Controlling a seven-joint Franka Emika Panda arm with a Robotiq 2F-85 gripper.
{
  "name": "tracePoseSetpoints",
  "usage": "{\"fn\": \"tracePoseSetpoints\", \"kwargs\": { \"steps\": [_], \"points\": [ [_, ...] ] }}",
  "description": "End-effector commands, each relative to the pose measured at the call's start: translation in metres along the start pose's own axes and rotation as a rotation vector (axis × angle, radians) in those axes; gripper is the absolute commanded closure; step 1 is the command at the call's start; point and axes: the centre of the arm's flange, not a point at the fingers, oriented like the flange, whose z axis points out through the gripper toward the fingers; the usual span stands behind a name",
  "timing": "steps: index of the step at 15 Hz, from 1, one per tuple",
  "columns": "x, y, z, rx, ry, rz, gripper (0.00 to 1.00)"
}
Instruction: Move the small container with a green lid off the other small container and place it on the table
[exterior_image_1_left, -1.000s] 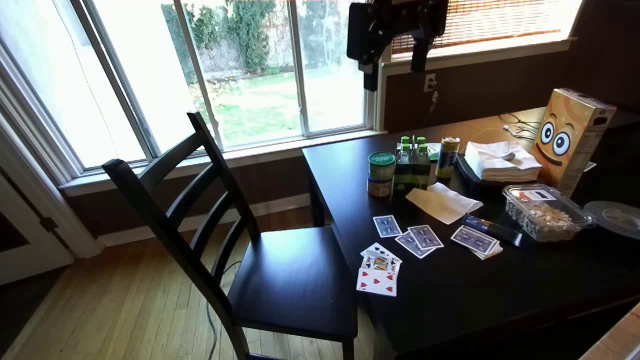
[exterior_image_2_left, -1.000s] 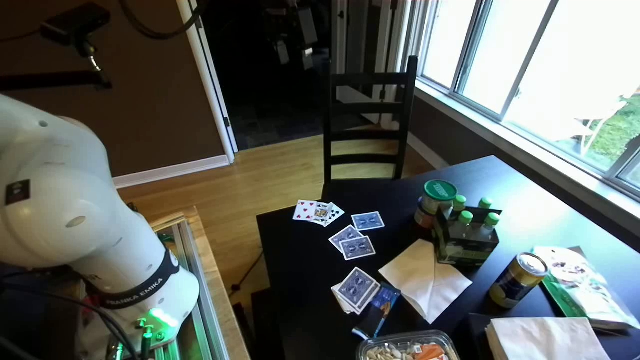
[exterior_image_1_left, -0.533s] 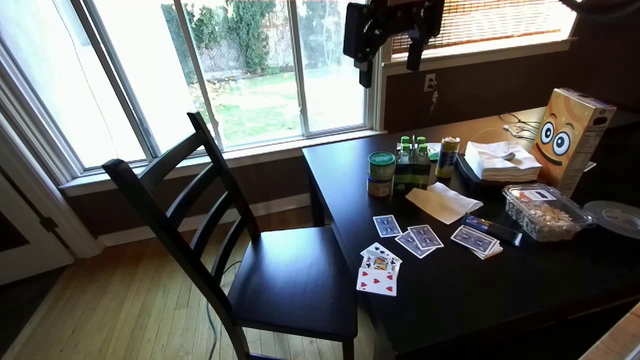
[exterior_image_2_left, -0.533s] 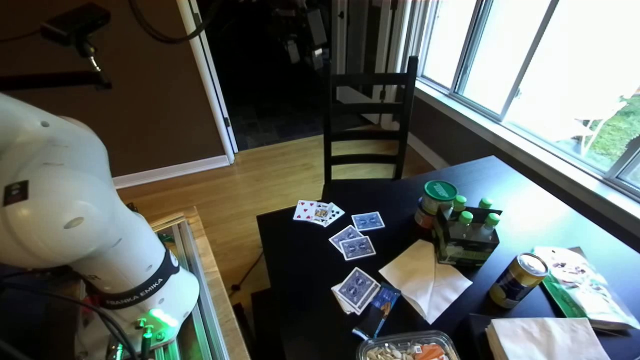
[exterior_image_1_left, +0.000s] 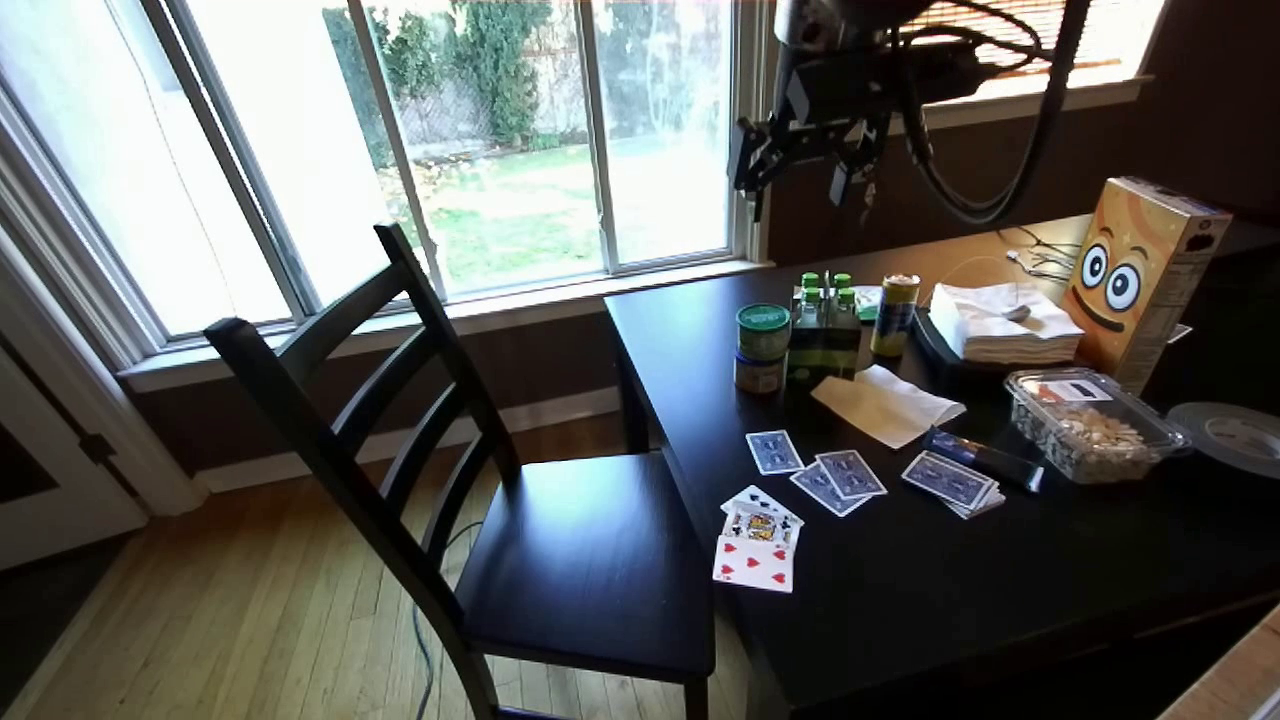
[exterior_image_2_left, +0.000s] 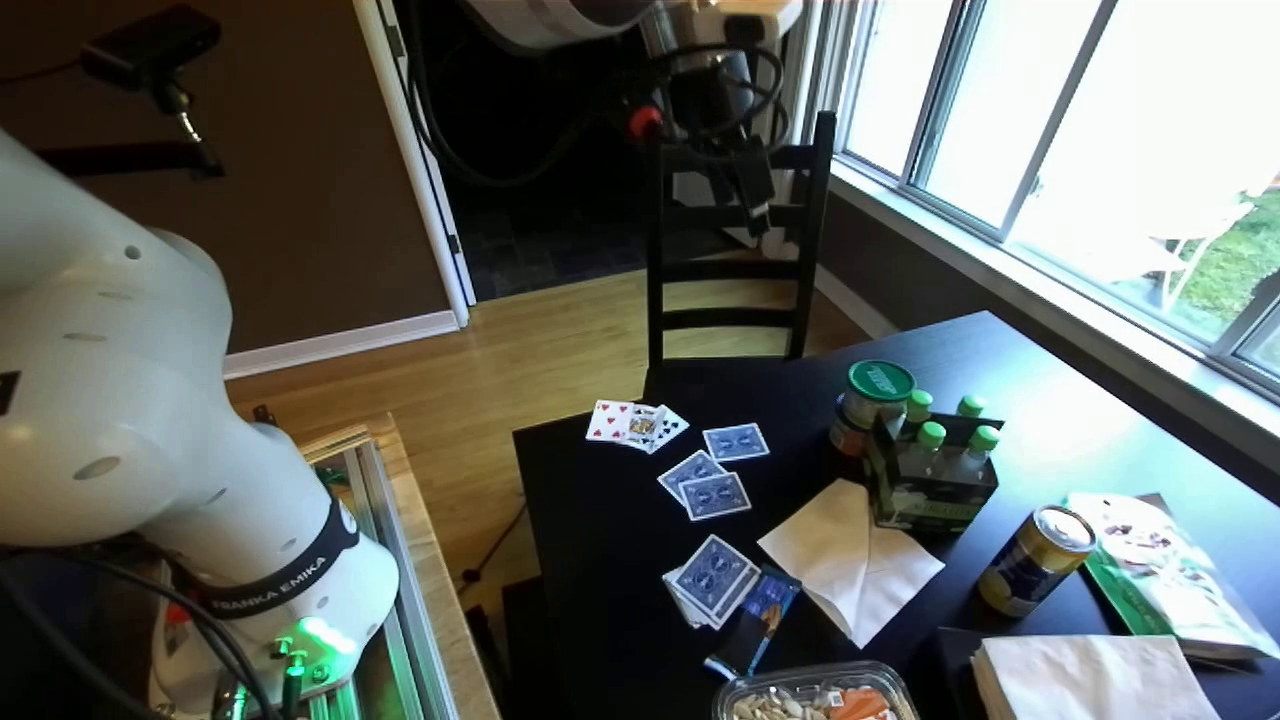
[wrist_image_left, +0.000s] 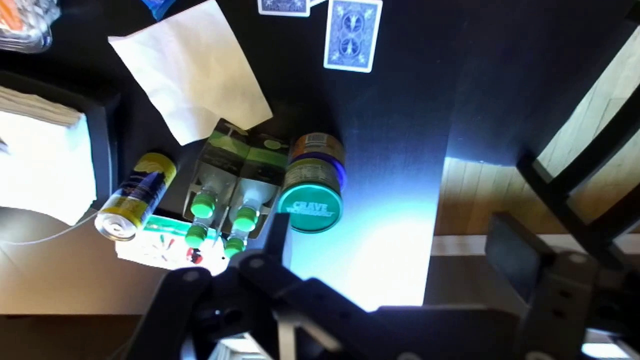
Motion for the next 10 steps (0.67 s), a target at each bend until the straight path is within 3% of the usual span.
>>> {"fn": "tracePoseSetpoints", "kwargs": {
  "steps": [1, 10],
  "points": [
    [0.018, 0.003, 0.068, -0.042, 0.013, 0.095, 0.00],
    [0.044, 0.035, 0.181, 0.002, 0.074, 0.183, 0.00]
  ]
}}
